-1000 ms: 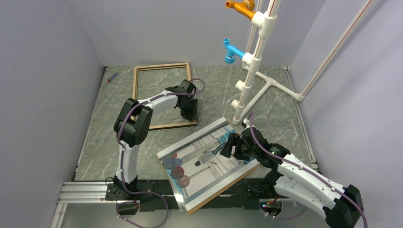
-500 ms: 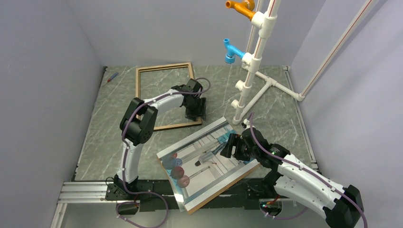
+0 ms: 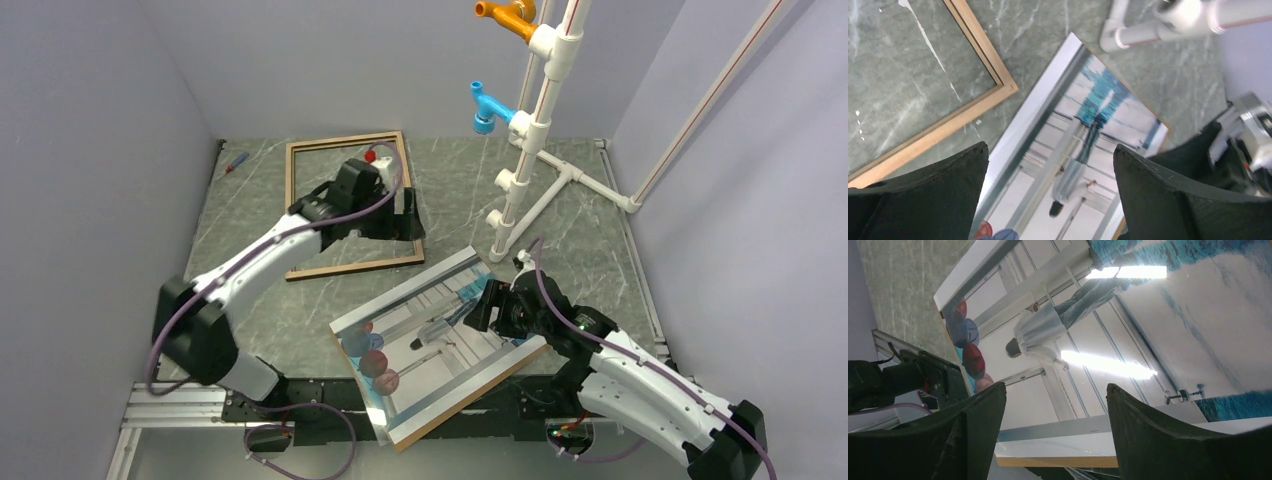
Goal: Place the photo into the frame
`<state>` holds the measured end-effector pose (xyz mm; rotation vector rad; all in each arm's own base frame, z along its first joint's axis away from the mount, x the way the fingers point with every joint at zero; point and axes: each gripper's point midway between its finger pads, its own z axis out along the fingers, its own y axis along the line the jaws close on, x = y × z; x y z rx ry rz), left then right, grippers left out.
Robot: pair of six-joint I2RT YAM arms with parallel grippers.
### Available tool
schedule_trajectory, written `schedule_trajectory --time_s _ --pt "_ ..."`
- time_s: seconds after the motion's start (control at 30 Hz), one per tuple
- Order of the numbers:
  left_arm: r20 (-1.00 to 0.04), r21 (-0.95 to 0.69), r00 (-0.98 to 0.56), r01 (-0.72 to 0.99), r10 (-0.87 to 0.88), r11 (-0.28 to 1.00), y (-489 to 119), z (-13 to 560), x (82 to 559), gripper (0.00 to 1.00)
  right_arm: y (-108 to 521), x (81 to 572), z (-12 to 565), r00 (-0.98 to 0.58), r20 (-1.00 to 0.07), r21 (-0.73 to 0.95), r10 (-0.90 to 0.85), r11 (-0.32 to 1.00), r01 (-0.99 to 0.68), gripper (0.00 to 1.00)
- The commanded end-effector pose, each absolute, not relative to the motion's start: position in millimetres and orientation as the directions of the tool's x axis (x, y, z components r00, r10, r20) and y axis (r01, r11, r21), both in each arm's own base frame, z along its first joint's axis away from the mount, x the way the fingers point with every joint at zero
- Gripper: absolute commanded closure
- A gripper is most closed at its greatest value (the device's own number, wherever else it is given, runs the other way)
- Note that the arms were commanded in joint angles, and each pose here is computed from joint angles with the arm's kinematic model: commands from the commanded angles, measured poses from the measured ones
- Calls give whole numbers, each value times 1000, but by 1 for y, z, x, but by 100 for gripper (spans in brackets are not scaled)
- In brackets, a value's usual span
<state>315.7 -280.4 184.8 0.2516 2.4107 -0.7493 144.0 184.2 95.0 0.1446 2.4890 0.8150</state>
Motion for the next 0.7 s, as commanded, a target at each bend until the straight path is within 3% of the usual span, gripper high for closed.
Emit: schedule_trajectory --time_s 0.0,0.4,0.67 --pt "-587 -526 -809 351 -32 775 -274 191 283 3 185 142 102 -859 -431 602 276 798 -46 24" --pt "-356 -643 -927 151 -118 751 -222 121 170 4 184 135 95 -866 -399 625 301 781 -17 23" --pt "-284 -712 -934 53 -218 700 -205 108 133 4 186 135 93 -872 -382 632 305 775 -6 23"
